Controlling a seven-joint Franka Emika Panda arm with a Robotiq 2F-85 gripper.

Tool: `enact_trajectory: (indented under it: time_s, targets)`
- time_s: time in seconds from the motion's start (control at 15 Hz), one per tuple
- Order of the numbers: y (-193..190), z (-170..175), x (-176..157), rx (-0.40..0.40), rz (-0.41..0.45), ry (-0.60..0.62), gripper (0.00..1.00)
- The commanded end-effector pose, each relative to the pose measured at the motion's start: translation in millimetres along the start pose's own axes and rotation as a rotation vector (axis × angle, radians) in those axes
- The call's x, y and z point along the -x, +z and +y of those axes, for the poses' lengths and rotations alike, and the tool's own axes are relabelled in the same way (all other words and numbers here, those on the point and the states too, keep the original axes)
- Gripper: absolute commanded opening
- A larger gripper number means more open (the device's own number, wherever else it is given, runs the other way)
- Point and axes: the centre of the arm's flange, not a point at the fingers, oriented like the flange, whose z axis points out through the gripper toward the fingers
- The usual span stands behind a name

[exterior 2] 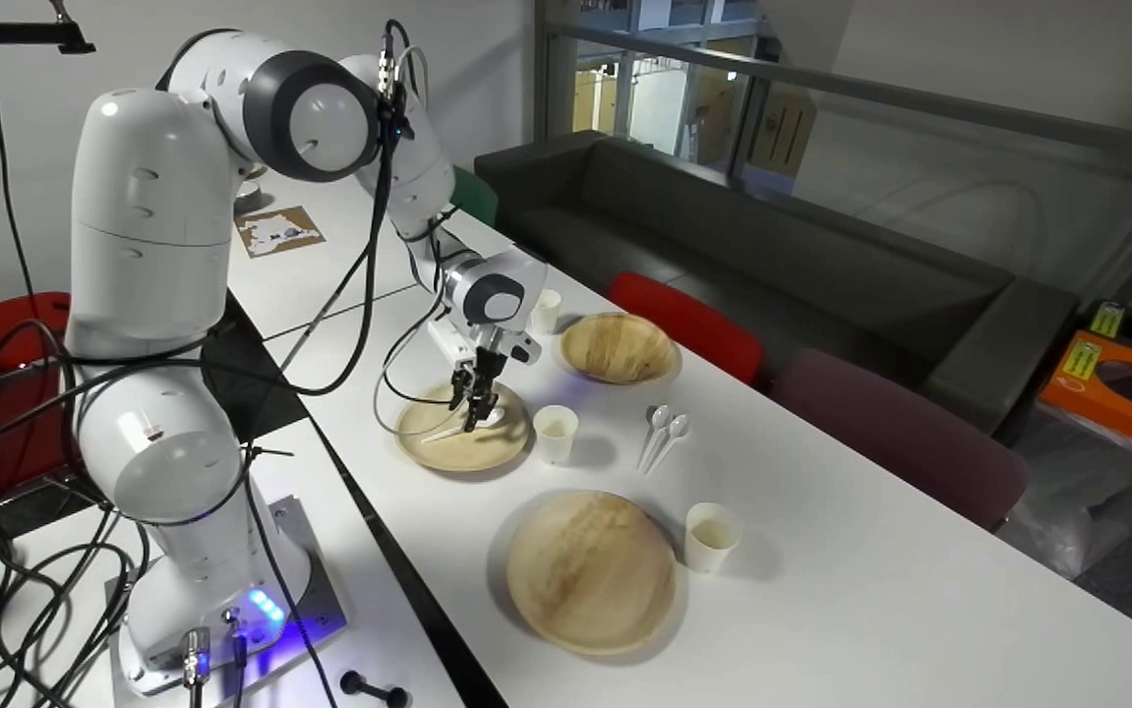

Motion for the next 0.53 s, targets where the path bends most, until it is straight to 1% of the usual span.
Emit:
enact_trajectory:
  time_s: [0.0,0.13,0.27,0.33,0.47]
  targets:
    - [-0.7,-0.3,2.3,0.019,0.03,0.012,0.4]
    - [0.0,0.1,2.6,0.022,0.029,0.011,0.24]
    - [0.0,0.5,3.0,0.023,0.03,0.01,0.1]
    - [0.2,0.7,3.2,0.024,0.031,0.009,0.01]
    - [0.5,0.9,3.2,0.025,0.03,0.008,0.0]
